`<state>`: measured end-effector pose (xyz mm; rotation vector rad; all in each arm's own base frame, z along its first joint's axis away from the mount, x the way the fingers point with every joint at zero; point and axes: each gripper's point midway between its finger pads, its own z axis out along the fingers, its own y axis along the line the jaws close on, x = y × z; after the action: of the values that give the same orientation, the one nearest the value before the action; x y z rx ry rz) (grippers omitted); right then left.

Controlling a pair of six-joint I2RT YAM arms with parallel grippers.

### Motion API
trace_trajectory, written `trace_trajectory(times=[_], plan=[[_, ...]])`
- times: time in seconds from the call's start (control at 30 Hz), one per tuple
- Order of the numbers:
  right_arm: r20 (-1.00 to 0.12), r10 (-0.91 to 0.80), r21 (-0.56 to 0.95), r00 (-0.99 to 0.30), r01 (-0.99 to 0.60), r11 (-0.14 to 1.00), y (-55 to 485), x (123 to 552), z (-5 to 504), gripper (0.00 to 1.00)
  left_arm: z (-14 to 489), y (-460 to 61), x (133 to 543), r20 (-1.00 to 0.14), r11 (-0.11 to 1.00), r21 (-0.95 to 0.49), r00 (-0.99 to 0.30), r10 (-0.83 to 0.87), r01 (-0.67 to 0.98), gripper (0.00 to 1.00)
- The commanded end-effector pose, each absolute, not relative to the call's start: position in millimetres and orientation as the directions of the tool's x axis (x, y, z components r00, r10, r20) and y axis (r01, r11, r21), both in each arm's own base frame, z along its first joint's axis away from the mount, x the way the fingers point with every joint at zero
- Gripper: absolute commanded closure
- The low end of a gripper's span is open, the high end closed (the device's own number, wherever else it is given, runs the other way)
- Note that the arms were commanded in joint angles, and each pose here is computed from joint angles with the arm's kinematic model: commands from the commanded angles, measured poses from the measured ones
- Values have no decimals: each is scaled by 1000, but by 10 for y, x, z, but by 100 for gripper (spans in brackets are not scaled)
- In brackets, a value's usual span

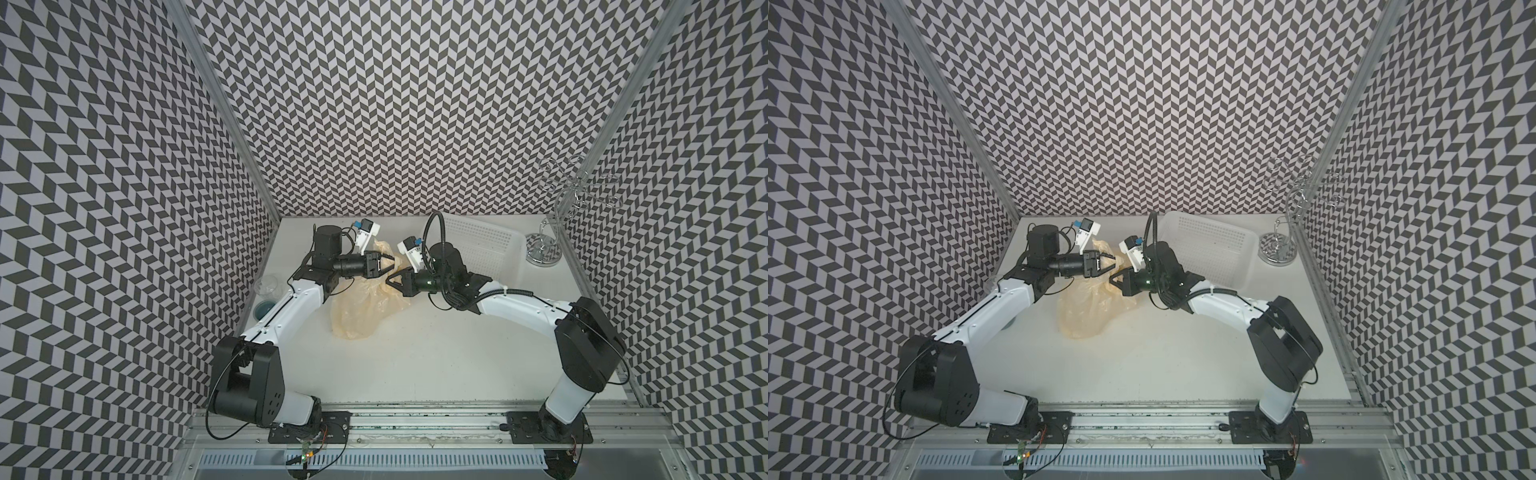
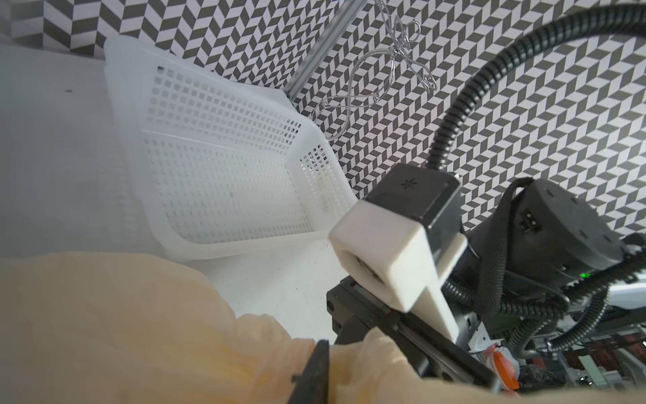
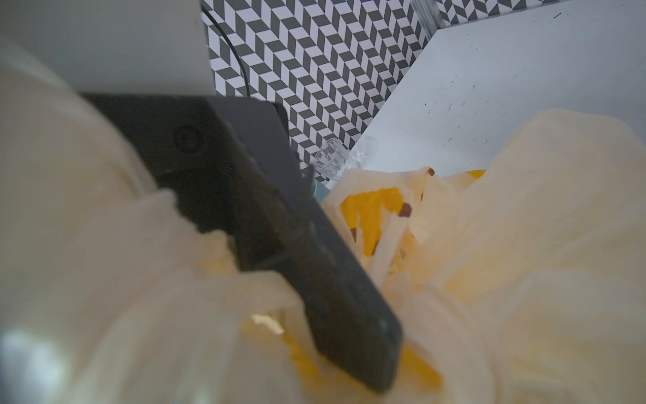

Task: Place the peach into a plastic bag & tie a knot
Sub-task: Cross the plastic bag at the center of the board.

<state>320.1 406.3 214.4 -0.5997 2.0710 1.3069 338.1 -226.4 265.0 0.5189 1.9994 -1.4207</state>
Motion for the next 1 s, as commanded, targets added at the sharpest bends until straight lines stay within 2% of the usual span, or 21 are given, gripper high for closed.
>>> trace_trajectory(times=[0.0,0.2,0.3,0.4,0.77,0.87,0.97], plan=[[-719,-26,625,-694,-663,411,4018,3291,2186,100,2777,-2162,3327,-727,356,-650,-685,-35,672,65],[-717,-47,628,-695,-674,388,4037,3283,2122,100,2677,-2061,3273,-719,376,-654,-693,-41,657,47],[-715,-51,633,-697,-676,378,4053,3275,2117,100,2662,-2050,3293,-721,387,-649,-691,-40,655,33],[-711,-56,640,-701,-678,362,4079,3240,2128,100,2660,-2038,3329,-728,412,-635,-685,-36,653,30],[-716,-71,638,-694,-692,339,4239,3136,2194,100,2665,-1944,3449,-758,541,-555,-652,-17,631,30],[-715,-66,640,-696,-690,337,4253,3131,2210,100,2633,-1933,3472,-756,558,-546,-654,-6,625,38],[-710,-73,654,-700,-695,298,4288,3072,2281,100,2637,-1948,3457,-764,551,-535,-645,7,640,52]])
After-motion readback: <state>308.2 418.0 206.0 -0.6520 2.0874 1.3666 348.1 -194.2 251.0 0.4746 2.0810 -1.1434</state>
